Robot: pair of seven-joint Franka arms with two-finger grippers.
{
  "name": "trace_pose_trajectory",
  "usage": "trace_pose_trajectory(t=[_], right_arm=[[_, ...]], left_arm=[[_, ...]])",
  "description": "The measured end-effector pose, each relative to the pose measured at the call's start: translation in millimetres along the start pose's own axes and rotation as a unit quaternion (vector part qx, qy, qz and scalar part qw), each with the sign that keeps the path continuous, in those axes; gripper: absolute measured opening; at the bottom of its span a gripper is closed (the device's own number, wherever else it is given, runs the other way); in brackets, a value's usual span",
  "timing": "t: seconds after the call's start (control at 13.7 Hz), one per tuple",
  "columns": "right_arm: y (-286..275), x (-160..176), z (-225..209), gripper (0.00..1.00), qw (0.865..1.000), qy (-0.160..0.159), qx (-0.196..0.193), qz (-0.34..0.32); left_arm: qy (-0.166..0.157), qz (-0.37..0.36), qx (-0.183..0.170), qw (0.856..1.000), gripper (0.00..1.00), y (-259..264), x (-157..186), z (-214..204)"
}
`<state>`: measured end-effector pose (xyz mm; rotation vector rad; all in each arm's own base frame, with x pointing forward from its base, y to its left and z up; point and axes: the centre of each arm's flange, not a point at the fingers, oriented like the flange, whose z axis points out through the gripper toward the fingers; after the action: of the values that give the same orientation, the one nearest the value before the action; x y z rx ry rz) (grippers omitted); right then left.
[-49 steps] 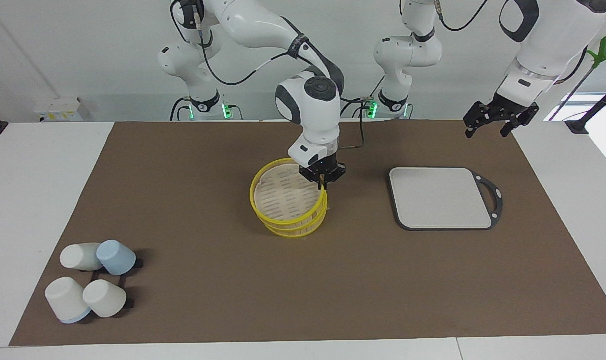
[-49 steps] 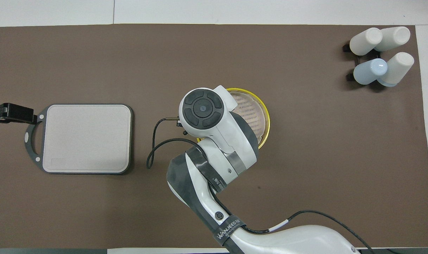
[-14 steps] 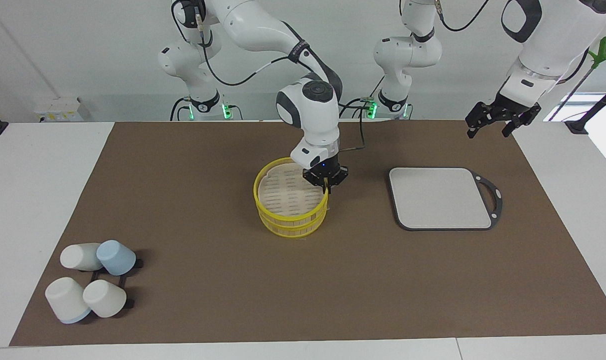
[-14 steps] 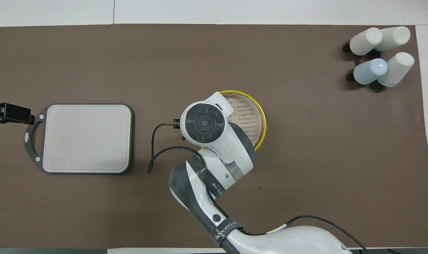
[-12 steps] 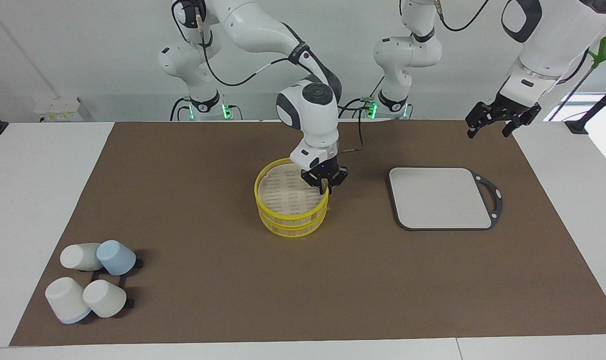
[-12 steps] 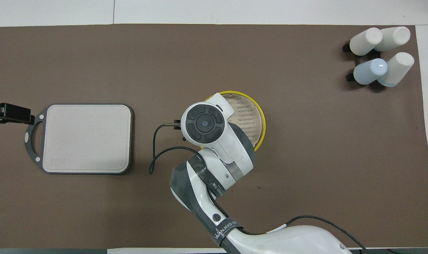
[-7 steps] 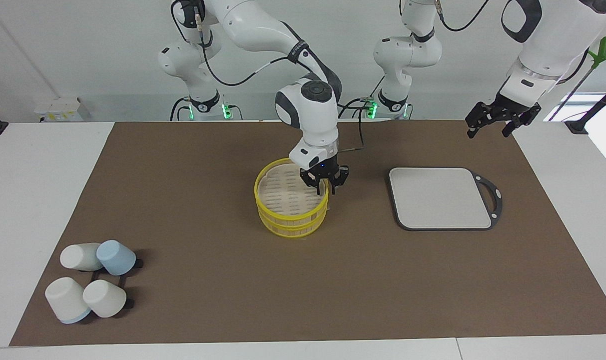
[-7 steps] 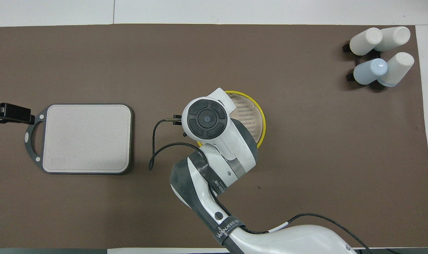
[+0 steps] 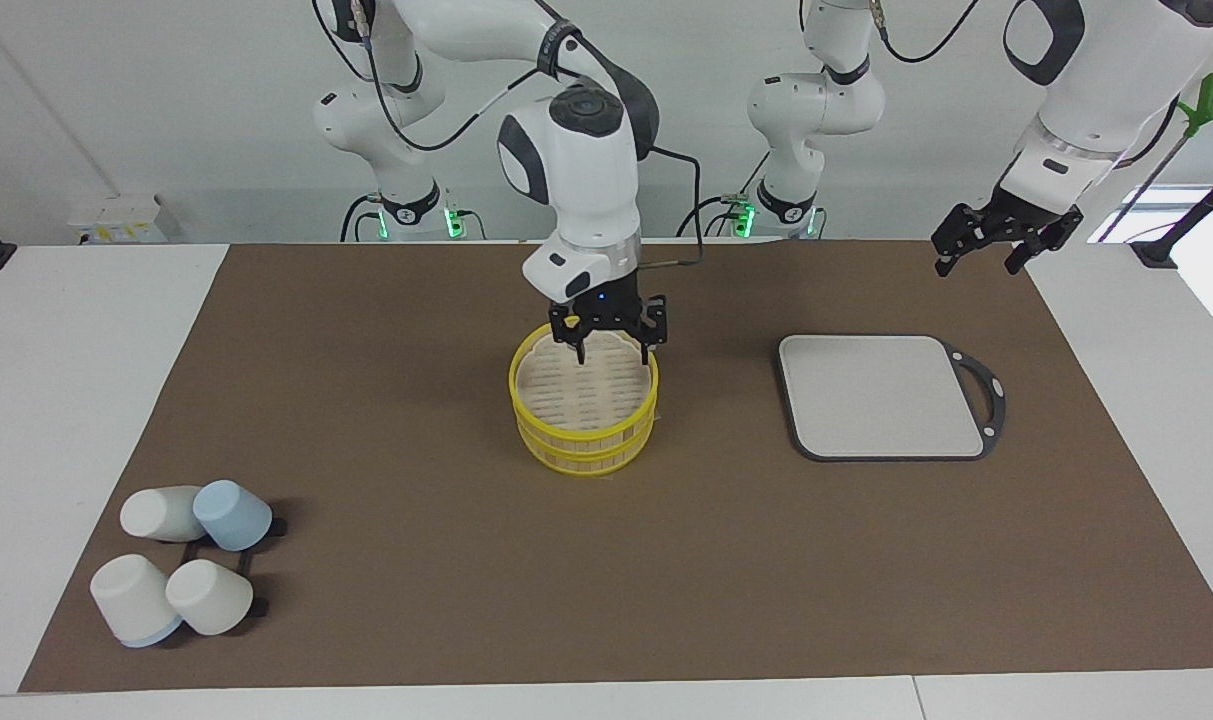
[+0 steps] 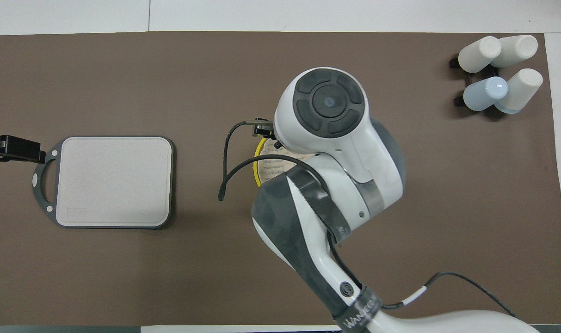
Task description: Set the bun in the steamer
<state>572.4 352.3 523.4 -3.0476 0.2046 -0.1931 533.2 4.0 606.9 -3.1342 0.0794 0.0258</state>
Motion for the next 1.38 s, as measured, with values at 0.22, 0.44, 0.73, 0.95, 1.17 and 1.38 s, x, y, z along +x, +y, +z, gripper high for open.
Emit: trace_pose_trajectory(t=[0.22, 0.44, 0.73, 0.95, 1.17, 1.38], right_arm=[[77, 24, -64, 1.00, 1.000, -0.003, -0.006, 0.014], [170, 41, -104, 1.00, 0.999, -0.032, -0.020, -0.012], [288, 49, -137, 1.00, 0.996, -0.072, -0.025, -0.039], [325, 48, -155, 1.00, 0.997, -0.065, -0.021, -0.036], [332, 49, -156, 1.00, 0.997, -0.065, -0.021, -0.030], [356, 52, -158, 1.00, 0.998, -0.063, -0.020, -0.012]], left_arm=[[0.000, 0.000, 0.000, 1.000, 1.00, 0, 0, 0], [0.000, 0.000, 0.000, 1.000, 1.00, 0, 0, 0], [0.000, 0.000, 0.000, 1.000, 1.00, 0, 0, 0], [0.000, 0.000, 0.000, 1.000, 1.00, 0, 0, 0], [0.000, 0.000, 0.000, 1.000, 1.00, 0, 0, 0], [0.000, 0.000, 0.000, 1.000, 1.00, 0, 0, 0]])
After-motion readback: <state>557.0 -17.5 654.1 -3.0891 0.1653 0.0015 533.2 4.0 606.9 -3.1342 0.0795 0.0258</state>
